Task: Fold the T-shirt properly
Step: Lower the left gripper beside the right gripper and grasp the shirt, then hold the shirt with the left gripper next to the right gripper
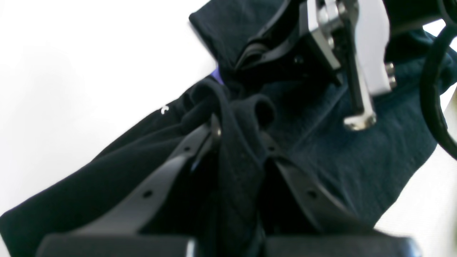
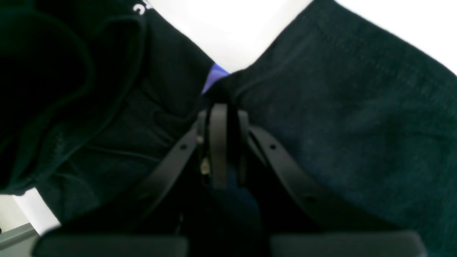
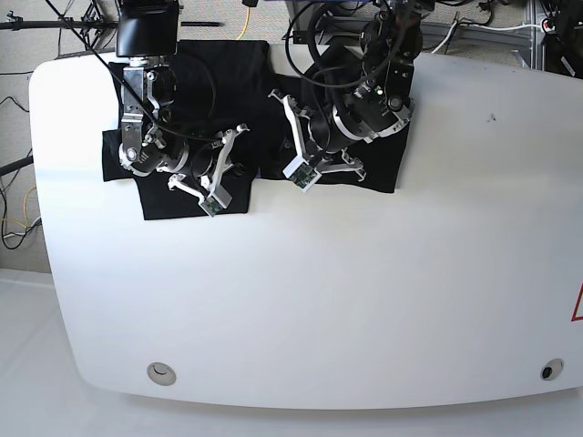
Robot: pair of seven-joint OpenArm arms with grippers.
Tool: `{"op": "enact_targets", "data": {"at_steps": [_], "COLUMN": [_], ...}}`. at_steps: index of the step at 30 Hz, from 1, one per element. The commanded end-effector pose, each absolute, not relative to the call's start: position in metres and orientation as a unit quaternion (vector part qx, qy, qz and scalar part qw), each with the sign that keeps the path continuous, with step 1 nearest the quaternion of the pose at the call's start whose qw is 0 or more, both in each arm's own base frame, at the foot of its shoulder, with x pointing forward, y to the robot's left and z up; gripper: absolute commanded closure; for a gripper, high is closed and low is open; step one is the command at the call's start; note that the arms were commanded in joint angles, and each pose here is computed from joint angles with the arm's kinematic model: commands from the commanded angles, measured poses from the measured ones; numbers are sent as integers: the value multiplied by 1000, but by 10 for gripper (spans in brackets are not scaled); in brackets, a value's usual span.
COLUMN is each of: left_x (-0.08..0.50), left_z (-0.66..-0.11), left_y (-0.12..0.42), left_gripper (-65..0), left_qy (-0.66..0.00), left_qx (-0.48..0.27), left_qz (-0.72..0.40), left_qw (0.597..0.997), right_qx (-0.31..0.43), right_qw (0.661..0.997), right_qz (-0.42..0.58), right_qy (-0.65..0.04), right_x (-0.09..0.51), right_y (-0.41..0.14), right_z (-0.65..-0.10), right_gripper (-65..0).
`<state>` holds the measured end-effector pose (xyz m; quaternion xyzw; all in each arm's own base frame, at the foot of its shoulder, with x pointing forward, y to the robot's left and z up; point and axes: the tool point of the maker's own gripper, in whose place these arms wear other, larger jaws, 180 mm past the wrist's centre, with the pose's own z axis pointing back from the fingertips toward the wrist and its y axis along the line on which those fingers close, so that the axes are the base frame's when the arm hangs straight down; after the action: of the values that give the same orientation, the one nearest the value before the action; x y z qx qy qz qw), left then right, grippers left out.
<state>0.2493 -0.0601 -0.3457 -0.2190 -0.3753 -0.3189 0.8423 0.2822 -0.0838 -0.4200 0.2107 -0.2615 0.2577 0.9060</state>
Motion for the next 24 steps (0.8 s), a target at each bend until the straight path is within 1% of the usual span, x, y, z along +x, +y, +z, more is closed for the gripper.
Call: {"op": "enact_targets", "data": {"at_steps": [1, 7, 17, 19, 20, 21, 23, 24], "left_x": [249, 243, 240, 241, 241, 242, 243, 243], "left_z": [-348, -370, -384, -383, -383, -382, -377, -376], "left_y": [-66, -71, -80, -80, -80, -82, -87, -89], "left_gripper": [0, 0, 0, -29, -75, -104, -200, -237], "left_qy": [-375, -351, -346, -347, -348, -349, -353, -355], "left_qx": [-232, -246, -266, -266, -266, -267, -270, -271], "left_qz": [-313, -307, -300, -300, -301, -303, -311, -315], "left_qw": [841, 850, 848, 848, 847, 846, 840, 838], "right_qx": [199, 199, 199, 199, 199, 199, 199, 199], "right_qw": [906, 907, 907, 907, 907, 907, 907, 907], "right_qz": [266, 266, 266, 266, 266, 266, 266, 266], "right_qy": [-261, -261, -261, -261, -261, -261, -261, -261], "right_x": [285, 285, 285, 285, 285, 285, 285, 285], "right_y": [-89, -90, -90, -90, -90, -90, -90, -90], "right_z": [-418, -418, -418, -418, -418, -418, -418, -418], "right_gripper": [-39, -39, -39, -39, -39, -39, -39, -39]}}
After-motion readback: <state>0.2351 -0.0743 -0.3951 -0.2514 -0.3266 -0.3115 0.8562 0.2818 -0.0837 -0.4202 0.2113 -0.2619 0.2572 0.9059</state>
